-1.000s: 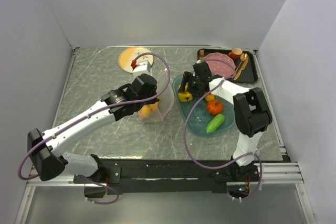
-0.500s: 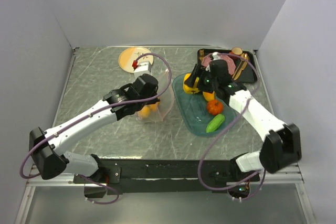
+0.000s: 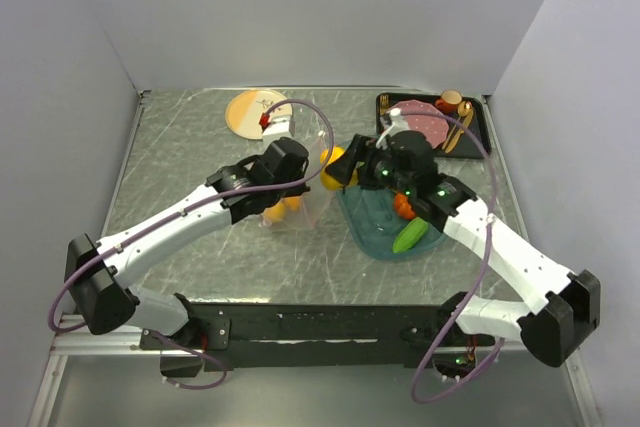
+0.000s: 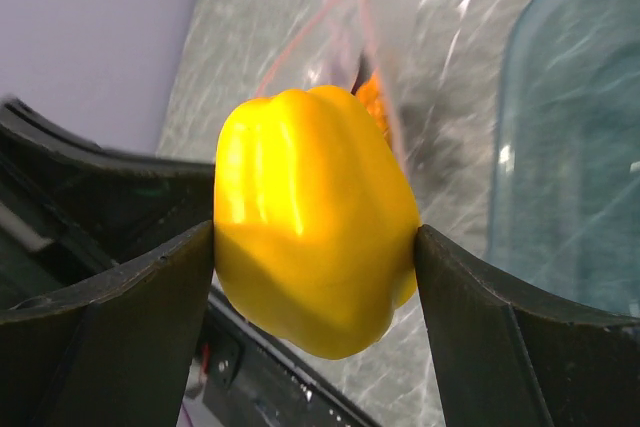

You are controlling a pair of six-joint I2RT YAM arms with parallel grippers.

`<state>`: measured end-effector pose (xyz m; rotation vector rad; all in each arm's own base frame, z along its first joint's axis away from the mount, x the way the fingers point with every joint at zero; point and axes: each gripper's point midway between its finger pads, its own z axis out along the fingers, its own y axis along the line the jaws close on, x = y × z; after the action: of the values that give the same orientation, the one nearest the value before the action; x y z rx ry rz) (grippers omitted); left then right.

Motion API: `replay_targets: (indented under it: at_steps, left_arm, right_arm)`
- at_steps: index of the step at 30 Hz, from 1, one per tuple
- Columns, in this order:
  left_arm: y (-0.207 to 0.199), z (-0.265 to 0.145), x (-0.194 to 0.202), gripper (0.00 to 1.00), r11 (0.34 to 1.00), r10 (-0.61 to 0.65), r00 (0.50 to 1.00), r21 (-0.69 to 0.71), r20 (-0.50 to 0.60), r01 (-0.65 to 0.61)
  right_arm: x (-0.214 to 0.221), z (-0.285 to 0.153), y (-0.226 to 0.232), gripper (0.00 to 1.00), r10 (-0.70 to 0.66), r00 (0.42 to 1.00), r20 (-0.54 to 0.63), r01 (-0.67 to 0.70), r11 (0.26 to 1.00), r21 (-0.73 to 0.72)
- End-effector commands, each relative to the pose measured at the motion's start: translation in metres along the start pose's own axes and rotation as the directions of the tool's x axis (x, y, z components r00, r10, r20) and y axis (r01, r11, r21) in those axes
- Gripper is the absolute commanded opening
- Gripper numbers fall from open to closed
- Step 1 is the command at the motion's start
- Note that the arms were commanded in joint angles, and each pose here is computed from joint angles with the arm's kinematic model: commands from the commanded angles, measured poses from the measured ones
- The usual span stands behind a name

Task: Place the food in the zip-top bag and seal the zipper
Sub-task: Place the fake fruit in the zipper food storage bag.

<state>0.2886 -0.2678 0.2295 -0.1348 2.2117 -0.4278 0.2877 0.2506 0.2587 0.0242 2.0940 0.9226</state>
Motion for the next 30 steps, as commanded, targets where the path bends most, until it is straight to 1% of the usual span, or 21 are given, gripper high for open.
replay_targets:
  at_steps: [1, 2, 4, 6, 8, 9, 11, 13, 14, 15, 16, 17, 19, 21, 25, 29, 30]
  left_arm:
    - [-0.017, -0.01, -0.025, 0.01, 0.997, -0.043, 0.998, 0.061, 0.052, 0.04]
    - [-0.017, -0.01, -0.023, 0.01, 0.997, -0.041, 0.998, 0.062, 0.05, 0.038]
    - [-0.019, -0.012, -0.024, 0.01, 0.997, -0.041, 0.998, 0.074, 0.048, 0.038]
    - [-0.018, -0.013, -0.025, 0.01, 0.996, -0.05, 0.997, 0.072, 0.052, 0.046]
    - [-0.02, -0.017, -0.028, 0.01, 0.995, -0.052, 0.997, 0.092, 0.063, 0.046]
    - [-0.02, -0.018, -0.029, 0.01, 0.995, -0.051, 0.997, 0.093, 0.064, 0.045]
    - [-0.019, -0.019, -0.029, 0.01, 0.995, -0.05, 0.997, 0.089, 0.06, 0.045]
    - [-0.02, -0.021, -0.029, 0.01, 0.994, -0.051, 0.997, 0.098, 0.058, 0.045]
    - [-0.022, -0.021, -0.03, 0.01, 0.993, -0.053, 0.997, 0.105, 0.06, 0.047]
    - [-0.021, -0.022, -0.03, 0.01, 0.993, -0.055, 0.997, 0.106, 0.061, 0.049]
    - [-0.019, -0.022, -0.03, 0.01, 0.994, -0.057, 0.996, 0.1, 0.065, 0.051]
    - [-0.02, -0.022, -0.03, 0.01, 0.994, -0.058, 0.996, 0.099, 0.064, 0.051]
    - [-0.018, -0.023, -0.03, 0.01, 0.994, -0.058, 0.996, 0.093, 0.065, 0.052]
    - [-0.02, -0.025, -0.033, 0.01, 0.993, -0.063, 0.995, 0.102, 0.074, 0.055]
    - [-0.018, -0.027, -0.036, 0.01, 0.994, -0.06, 0.995, 0.095, 0.08, 0.052]
    - [-0.02, -0.03, -0.039, 0.01, 0.993, -0.067, 0.994, 0.104, 0.086, 0.058]
    - [-0.019, -0.03, -0.039, 0.01, 0.993, -0.07, 0.994, 0.1, 0.088, 0.061]
  right_arm:
    - [0.016, 0.016, 0.01, 0.0, 0.011, 1.0, -0.028, -0.012, 1.0, -0.027]
    - [0.022, 0.02, 0.012, 0.0, 0.006, 0.999, -0.047, -0.007, 0.999, -0.037]
    - [0.02, 0.026, 0.015, 0.0, 0.005, 0.999, -0.038, -0.007, 0.999, -0.051]
    - [0.022, 0.034, 0.015, 0.03, 0.005, 0.998, -0.055, -0.007, 0.999, -0.044]
    - [0.022, 0.04, 0.017, 0.18, -0.005, 0.998, -0.063, 0.002, 0.999, -0.047]
    - [0.02, 0.042, 0.017, 0.21, -0.008, 0.998, -0.061, 0.006, 0.999, -0.047]
    - [0.02, 0.044, 0.02, 0.32, -0.014, 0.998, -0.063, 0.01, 0.998, -0.057]
    - [0.019, 0.047, 0.021, 0.5, -0.017, 0.998, -0.068, 0.013, 0.998, -0.057]
    - [0.018, 0.048, 0.021, 0.51, -0.02, 0.997, -0.068, 0.016, 0.998, -0.057]
    - [0.018, 0.048, 0.019, 0.54, -0.02, 0.997, -0.071, 0.016, 0.999, -0.047]
    - [0.015, 0.048, 0.019, 0.68, -0.02, 0.998, -0.059, 0.018, 0.999, -0.039]
    - [0.013, 0.047, 0.02, 0.73, -0.019, 0.998, -0.051, 0.017, 0.999, -0.039]
    - [0.005, 0.043, 0.018, 0.75, -0.023, 1.0, -0.02, 0.022, 0.999, -0.028]
    - [0.0, 0.039, 0.014, 0.89, -0.019, 1.0, -0.006, 0.019, 1.0, -0.007]
    - [-0.008, 0.033, 0.01, 0.91, -0.015, 1.0, 0.015, 0.015, 1.0, 0.001]
    - [-0.006, 0.034, 0.007, 0.95, -0.01, 1.0, -0.009, 0.01, 1.0, 0.004]
    - [-0.008, 0.033, 0.008, 0.96, -0.008, 1.0, 0.003, 0.008, 1.0, 0.002]
